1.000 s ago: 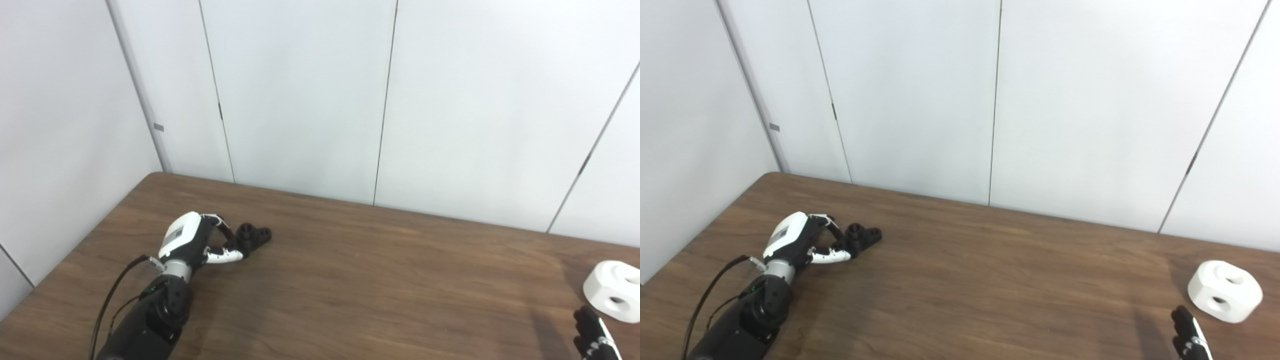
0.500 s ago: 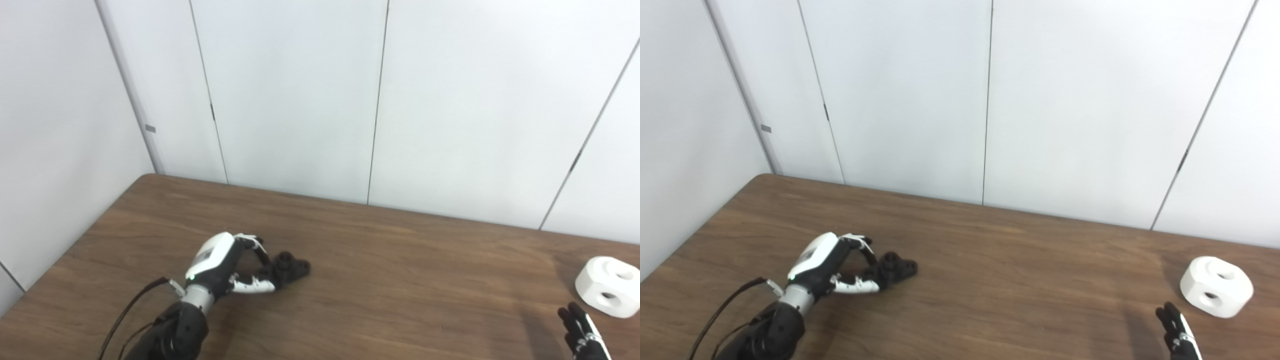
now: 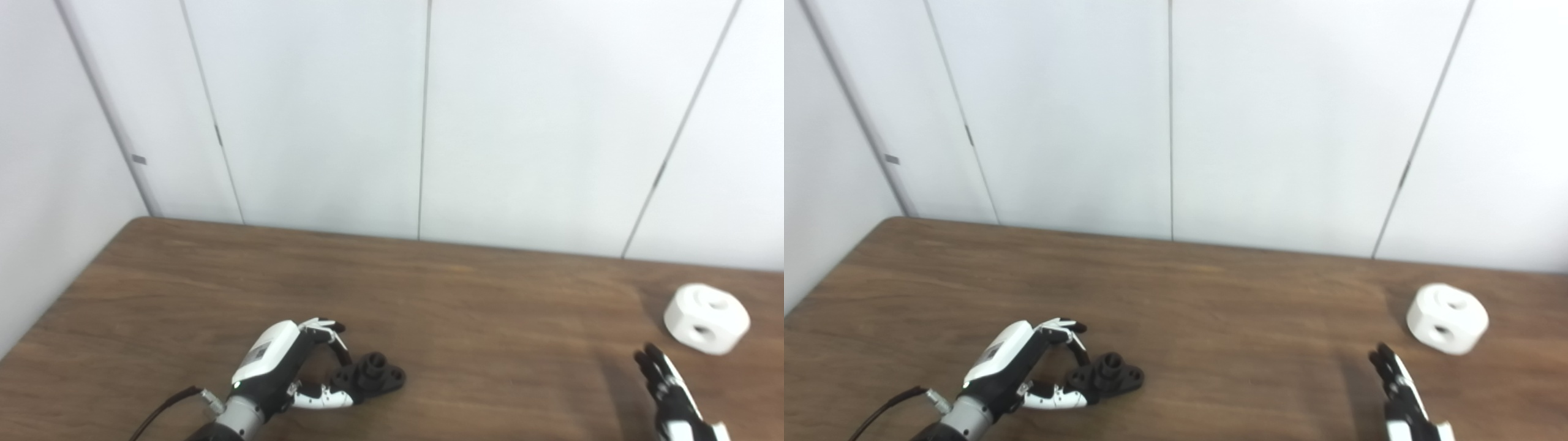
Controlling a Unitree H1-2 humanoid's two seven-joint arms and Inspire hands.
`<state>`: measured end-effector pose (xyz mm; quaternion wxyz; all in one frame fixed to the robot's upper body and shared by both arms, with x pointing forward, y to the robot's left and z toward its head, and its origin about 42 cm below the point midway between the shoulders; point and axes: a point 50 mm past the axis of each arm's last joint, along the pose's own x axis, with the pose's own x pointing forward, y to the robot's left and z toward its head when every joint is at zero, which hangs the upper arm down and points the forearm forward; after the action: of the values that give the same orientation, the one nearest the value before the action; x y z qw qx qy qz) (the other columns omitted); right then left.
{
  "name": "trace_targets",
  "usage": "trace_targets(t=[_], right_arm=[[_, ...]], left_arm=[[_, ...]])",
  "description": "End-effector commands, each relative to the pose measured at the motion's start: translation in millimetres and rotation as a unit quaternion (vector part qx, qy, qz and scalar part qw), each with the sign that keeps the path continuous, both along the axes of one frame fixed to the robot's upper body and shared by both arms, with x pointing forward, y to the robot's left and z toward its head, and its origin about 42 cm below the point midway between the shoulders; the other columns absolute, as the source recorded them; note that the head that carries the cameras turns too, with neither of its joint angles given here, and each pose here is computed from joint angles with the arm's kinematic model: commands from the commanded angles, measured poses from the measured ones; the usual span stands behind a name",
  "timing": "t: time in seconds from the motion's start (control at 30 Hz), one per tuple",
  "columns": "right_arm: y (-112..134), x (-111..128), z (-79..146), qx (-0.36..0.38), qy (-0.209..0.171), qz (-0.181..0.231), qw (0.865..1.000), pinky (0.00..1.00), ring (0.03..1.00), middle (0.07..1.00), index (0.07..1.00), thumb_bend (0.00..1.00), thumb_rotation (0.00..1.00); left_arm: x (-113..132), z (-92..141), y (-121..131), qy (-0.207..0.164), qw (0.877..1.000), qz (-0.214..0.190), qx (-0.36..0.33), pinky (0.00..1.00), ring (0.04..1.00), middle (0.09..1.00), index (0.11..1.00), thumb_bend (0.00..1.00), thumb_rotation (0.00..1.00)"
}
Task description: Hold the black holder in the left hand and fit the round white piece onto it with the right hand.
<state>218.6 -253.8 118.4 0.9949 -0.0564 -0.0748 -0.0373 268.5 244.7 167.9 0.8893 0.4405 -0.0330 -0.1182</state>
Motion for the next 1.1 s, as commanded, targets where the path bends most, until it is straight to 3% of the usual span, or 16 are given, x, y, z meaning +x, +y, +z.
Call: trace_targets(t=[0.0, 0.1, 0.63, 1.07], right_arm=[[10, -31, -11, 0.019, 0.034, -0.012, 0.999, 1.00, 0.965, 0.924, 0.929, 0.58, 1.00], [12, -33, -7, 0.015, 0.036, -0.013, 0.999, 1.00, 0.967, 0.925, 0.934, 0.58, 1.00], [17, -36, 10, 0.016, 0.042, -0.011, 0.999, 1.00, 0.971, 0.928, 0.937, 0.60, 1.00], [13, -38, 19, 0.010, 0.042, -0.020, 0.999, 1.00, 0.962, 0.907, 0.924, 0.59, 1.00]], left_arm=[[-8, 1, -12, -0.006, 1.000, -0.029, 0.006, 0.87, 0.917, 0.831, 0.487, 0.52, 0.04], [-17, -5, -22, 0.012, 0.999, -0.048, 0.005, 0.92, 0.920, 0.833, 0.487, 0.52, 0.04], [-52, -37, -62, 0.039, 0.992, -0.121, -0.013, 0.95, 0.910, 0.835, 0.487, 0.52, 0.04], [-53, -42, -67, 0.046, 0.992, -0.121, -0.013, 0.94, 0.907, 0.835, 0.487, 0.52, 0.04]])
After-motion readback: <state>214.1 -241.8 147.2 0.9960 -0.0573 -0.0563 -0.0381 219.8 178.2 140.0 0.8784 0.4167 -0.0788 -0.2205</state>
